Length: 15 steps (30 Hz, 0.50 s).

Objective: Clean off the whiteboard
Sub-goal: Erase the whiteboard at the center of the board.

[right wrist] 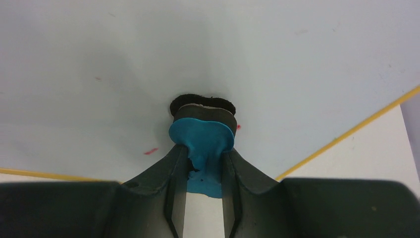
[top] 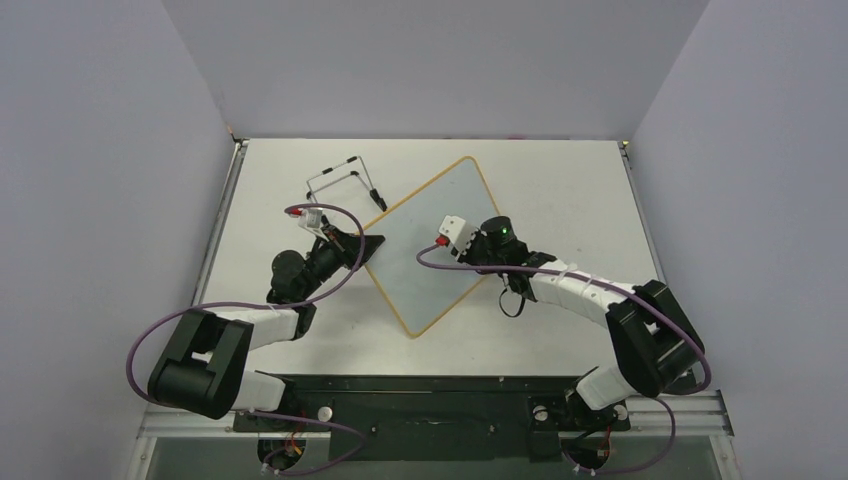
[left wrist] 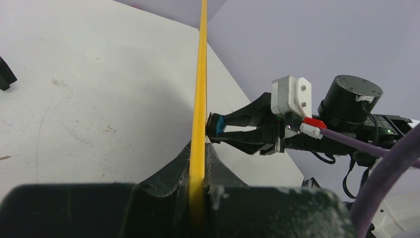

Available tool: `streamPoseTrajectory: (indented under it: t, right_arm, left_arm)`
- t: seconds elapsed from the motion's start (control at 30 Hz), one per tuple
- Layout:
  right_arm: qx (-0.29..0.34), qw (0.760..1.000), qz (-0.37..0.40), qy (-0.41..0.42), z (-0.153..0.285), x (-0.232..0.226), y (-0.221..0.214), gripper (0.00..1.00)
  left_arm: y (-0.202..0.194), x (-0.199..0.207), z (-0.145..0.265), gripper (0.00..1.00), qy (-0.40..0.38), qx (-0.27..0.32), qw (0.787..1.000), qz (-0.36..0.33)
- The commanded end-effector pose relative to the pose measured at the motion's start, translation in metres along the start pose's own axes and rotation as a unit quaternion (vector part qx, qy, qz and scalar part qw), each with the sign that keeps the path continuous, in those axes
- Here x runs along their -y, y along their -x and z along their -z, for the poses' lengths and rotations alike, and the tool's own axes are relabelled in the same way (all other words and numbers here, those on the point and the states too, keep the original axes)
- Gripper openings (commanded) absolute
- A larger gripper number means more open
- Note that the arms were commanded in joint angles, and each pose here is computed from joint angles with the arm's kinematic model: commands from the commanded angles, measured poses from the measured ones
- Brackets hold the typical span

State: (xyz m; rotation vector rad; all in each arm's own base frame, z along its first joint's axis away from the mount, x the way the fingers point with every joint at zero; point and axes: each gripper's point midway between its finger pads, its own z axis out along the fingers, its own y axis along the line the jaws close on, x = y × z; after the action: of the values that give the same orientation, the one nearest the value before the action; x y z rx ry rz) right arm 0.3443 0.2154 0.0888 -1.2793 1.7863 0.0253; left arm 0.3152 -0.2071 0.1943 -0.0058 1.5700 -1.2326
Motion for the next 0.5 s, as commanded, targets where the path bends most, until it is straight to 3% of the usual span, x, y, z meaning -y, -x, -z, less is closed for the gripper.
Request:
streamPoseTrajectory:
  t: [0.0,0.27,0.37,0.47]
  right_arm:
    - [-0.037,0.999,-0.011,-0.031,0.002,0.035,-0.016,0.00]
    - [-0.092,0.981,0.075,0.156,0.008,-0.037,-0.025,0.00]
    - [-0.072,0.983,0.071,0.151,0.007,-0.042,-0.009,0.00]
    - [-0.044,0.996,0.026,0.070,0.002,-0.010,0.012,0.00]
  left_arm:
    - [0.035,0.046,-0.006,0.00,-0.082,0.046,0.995,-0.037]
    - [0.035,0.045,-0.007,0.00,-0.081,0.044,0.995,-0.039]
    - [0.034,0.045,-0.007,0.00,-0.079,0.043,0.995,-0.040]
    - [0.033,0.044,-0.006,0.00,-0.077,0.042,0.995,-0.042]
